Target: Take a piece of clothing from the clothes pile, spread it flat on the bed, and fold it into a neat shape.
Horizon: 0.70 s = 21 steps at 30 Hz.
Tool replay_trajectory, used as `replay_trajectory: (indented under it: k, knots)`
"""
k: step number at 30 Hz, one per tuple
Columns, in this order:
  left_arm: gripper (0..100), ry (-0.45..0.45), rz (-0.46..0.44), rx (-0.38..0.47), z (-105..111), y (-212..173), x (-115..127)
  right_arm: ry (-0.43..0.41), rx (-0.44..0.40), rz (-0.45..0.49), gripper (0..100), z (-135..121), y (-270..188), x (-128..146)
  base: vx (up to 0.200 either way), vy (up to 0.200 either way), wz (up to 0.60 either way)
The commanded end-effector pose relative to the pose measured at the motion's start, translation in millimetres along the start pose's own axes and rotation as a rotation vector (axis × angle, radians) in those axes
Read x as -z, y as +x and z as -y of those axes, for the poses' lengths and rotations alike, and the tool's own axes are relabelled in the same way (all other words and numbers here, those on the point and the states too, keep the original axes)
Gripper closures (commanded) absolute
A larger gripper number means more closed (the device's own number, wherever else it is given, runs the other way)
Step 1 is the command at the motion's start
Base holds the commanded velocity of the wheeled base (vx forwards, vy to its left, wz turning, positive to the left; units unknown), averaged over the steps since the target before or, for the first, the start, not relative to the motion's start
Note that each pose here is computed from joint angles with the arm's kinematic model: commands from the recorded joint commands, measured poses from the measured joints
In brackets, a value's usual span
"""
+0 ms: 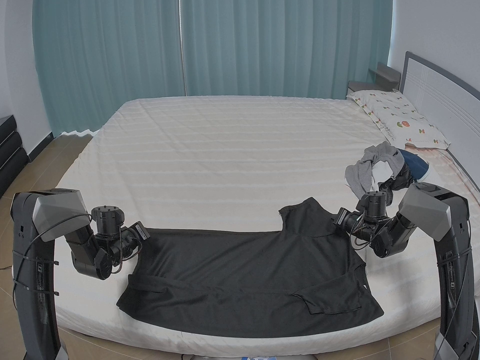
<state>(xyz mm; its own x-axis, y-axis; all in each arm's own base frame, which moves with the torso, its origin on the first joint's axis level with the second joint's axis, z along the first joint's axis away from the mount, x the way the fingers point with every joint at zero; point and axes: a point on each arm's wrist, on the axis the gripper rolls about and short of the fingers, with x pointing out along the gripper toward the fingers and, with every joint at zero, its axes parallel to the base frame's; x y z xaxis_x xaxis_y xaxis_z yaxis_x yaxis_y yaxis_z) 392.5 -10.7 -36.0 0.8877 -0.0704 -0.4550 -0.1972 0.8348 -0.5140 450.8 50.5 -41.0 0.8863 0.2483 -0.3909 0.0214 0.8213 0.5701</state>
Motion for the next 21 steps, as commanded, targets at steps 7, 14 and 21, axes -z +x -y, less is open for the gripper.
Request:
replay_trajectory:
  k: [7,14,21]
  knots:
    - [100,-0.012,0.056,0.003,-7,-3,-12,0.065,-0.071,0.031,100,-1,-29,-19,0.0,0.0,0.0]
    - [100,-0.013,0.077,0.026,-10,-8,-15,0.069,-0.095,0.039,100,1,-45,-20,0.0,0.0,0.0]
    - [100,-0.002,0.077,0.081,-14,-20,-8,0.109,-0.126,0.028,100,1,-64,-17,0.0,0.0,0.0]
